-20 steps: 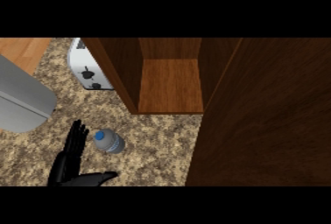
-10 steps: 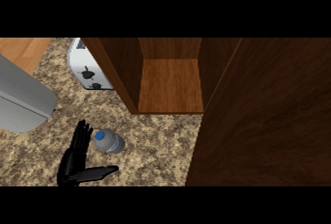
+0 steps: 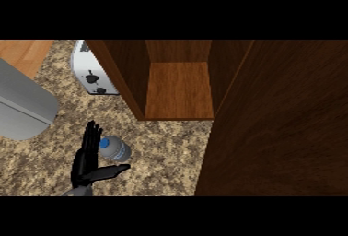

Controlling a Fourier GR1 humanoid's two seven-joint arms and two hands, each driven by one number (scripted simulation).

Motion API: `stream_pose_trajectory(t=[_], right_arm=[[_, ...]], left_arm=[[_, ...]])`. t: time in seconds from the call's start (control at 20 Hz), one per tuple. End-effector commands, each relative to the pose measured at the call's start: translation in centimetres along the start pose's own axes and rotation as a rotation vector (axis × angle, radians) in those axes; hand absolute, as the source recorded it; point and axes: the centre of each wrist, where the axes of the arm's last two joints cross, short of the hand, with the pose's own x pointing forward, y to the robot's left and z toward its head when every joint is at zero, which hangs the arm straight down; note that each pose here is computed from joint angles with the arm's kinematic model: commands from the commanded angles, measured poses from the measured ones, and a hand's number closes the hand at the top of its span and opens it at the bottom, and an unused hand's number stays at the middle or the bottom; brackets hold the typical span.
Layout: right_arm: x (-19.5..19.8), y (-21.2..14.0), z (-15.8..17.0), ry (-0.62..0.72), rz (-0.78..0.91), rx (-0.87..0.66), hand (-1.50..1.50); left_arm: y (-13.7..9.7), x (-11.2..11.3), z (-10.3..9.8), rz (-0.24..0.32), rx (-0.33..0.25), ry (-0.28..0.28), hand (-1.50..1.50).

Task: Pick up the bottled water, place it into the cabinet and close the cabinet

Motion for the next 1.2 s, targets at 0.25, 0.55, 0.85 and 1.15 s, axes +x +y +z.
stream_pose_trajectory(t=[0.25,0.55,0.85,1.15], right_arm=[[1.7,-0.6,1.6,-0.045,0.058,-0.029,-1.50],[2.8,-0.2,1.5,-0.072,0.056,-0.027,-1.50],[1.7,0.1,1.3,-0.039,0.047,-0.017,-1.50],[0.9,0.8,2.2,-0.048,0.045,-0.015,-1.50]], left_arm=[[-2.4,-1.6,-1.1,0.067,-0.026,-0.070,1.50],[-3.0,-1.1,-2.6,0.057,-0.122,-0.062,1.50],[-5.7,-0.1,-4.2,-0.147,-0.193,-0.226,1.50],[-4.1,1.1,-6.2,-0.182,-0.277,-0.262,1.50]])
